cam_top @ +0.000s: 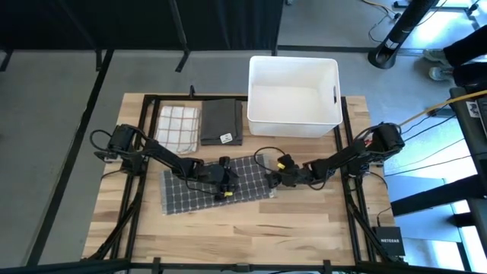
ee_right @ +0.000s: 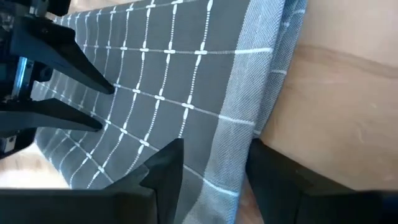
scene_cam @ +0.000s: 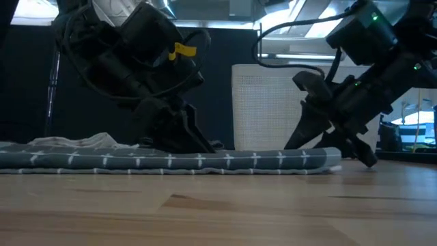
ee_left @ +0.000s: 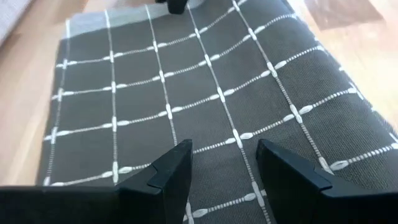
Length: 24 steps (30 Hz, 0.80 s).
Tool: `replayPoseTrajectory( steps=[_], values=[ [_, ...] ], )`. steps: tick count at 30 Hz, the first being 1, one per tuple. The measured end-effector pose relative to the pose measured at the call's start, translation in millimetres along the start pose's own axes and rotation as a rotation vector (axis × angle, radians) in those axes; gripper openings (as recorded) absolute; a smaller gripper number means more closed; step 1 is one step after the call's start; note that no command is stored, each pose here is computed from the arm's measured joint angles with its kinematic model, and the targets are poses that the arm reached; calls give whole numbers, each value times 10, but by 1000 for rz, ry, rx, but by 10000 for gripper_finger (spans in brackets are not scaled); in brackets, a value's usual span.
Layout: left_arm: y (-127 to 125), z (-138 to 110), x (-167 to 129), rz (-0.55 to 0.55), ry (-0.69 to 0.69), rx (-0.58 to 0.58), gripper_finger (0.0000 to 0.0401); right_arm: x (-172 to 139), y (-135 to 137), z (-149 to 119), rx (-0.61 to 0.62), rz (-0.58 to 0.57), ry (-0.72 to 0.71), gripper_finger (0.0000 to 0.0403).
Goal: Fold towel
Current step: Fold the grey patterned towel
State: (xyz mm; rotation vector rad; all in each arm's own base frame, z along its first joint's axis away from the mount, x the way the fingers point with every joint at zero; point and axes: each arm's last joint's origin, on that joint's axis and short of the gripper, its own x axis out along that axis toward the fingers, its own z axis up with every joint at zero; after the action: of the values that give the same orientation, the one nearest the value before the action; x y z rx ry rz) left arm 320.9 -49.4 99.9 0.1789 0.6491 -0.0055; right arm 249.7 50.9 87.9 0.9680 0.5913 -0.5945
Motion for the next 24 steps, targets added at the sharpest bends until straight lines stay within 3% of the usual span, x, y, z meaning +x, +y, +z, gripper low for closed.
replayPoseTrajectory(
  steps=[4, 11, 18, 24],
  values=[
    [-1, -10, 0, -1, 11, 15, 172, 10, 37, 10, -38, 3, -11, 137],
    [-1, -11, 0, -1, 11, 16, 172, 18, 84, 27, -136, 18, -35, 16],
    [-9, 12, -8, -2, -7, 14, 172, 13, 83, 28, -169, 8, -44, 13],
    [-60, 185, -161, -20, -73, 0, 172, -114, 92, 77, -198, -13, -14, 12]
  ],
)
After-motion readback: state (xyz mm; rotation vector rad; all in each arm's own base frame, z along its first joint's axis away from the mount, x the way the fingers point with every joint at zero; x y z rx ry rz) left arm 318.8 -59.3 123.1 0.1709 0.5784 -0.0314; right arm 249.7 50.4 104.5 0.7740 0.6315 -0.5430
